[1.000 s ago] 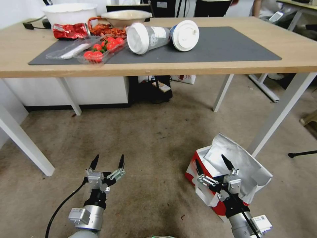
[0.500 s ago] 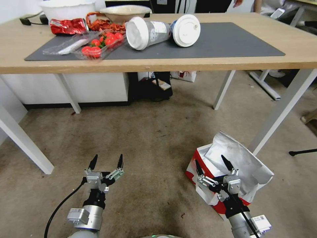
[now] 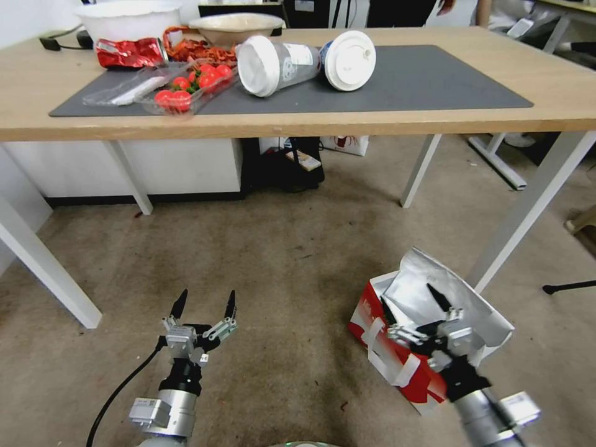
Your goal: Pick up the food delivery bag from the floor and place it on the table.
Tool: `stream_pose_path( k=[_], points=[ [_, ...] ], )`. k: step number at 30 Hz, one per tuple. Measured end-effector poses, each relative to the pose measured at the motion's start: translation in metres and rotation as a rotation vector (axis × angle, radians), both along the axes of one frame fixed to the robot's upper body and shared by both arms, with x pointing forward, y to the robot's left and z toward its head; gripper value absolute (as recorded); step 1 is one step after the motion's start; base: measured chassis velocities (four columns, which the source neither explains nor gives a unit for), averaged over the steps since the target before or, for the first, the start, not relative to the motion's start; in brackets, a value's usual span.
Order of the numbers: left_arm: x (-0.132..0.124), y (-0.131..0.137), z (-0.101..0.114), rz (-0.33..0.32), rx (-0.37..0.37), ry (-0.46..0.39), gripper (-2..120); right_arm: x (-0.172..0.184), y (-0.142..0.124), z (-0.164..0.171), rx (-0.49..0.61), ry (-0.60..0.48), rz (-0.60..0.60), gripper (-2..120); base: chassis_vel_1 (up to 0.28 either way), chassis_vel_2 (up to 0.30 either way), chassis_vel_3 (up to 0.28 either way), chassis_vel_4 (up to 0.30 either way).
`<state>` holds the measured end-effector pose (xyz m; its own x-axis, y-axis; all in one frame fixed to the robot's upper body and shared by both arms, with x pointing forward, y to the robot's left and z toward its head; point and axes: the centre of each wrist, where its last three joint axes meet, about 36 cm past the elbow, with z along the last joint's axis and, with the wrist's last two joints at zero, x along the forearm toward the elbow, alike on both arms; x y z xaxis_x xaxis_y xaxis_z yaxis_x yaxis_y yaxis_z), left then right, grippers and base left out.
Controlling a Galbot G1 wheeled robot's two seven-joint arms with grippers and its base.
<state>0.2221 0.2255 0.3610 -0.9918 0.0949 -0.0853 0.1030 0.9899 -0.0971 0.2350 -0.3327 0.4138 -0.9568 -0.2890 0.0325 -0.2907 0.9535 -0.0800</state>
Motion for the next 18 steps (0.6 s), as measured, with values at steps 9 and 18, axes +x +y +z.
stream_pose_path(
  k=[9, 18],
  points=[
    [-0.003, 0.002, 0.003, -0.016, 0.007, -0.006, 100, 0.049, -0.119, 0.003, -0.138, 0.089, -0.001, 100, 0.000, 0.000, 0.000, 0.000],
    [-0.011, -0.005, 0.007, -0.032, 0.009, 0.011, 100, 0.078, -0.167, -0.015, -0.264, 0.221, 0.041, 100, 0.000, 0.000, 0.000, 0.000]
  ],
)
